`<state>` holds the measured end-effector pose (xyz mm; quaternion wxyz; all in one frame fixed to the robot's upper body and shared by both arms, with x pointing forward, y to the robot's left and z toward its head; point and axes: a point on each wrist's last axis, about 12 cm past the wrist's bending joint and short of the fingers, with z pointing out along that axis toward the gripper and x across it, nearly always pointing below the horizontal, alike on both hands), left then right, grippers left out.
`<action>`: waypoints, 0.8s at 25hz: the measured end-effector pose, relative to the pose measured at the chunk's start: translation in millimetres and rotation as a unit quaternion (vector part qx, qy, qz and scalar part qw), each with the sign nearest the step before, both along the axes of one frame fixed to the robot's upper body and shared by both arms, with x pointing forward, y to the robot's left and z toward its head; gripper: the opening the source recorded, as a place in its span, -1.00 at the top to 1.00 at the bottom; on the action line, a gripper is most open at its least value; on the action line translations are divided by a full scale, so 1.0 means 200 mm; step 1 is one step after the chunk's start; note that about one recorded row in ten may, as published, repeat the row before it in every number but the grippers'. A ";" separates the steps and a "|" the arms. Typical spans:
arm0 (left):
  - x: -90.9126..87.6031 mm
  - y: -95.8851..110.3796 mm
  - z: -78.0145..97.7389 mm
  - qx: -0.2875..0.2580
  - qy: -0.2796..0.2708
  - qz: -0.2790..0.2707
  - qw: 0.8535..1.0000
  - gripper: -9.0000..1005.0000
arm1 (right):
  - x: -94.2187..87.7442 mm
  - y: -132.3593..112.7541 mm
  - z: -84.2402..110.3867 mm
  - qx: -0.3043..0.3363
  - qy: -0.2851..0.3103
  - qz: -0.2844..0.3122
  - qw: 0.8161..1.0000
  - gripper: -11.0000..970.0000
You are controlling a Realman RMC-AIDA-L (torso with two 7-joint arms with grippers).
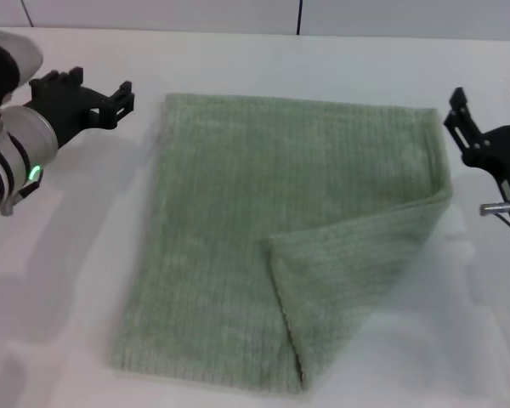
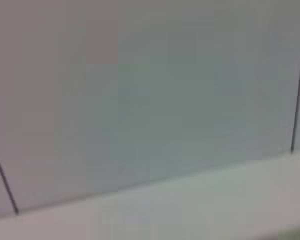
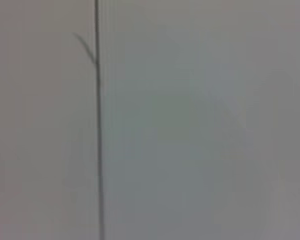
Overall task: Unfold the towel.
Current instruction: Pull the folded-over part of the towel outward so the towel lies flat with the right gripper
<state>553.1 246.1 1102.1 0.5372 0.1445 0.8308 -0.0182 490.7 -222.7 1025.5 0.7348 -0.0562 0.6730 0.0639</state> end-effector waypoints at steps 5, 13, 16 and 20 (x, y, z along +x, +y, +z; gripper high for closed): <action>0.02 -0.04 0.04 0.041 0.079 -0.012 0.996 -0.28 | 0.07 0.11 0.05 0.011 0.049 0.064 0.997 -0.71; 0.01 -0.14 0.08 0.072 0.135 -0.050 0.987 0.17 | 0.21 0.28 0.31 -0.033 0.169 0.172 0.970 -0.71; 0.01 -0.17 0.11 0.069 0.134 -0.060 0.987 0.38 | 0.23 0.37 0.48 -0.077 0.210 0.235 0.946 -0.71; 0.00 -0.19 0.15 0.066 0.138 -0.066 0.986 0.74 | 0.20 0.40 0.73 -0.121 0.263 0.309 0.906 -0.71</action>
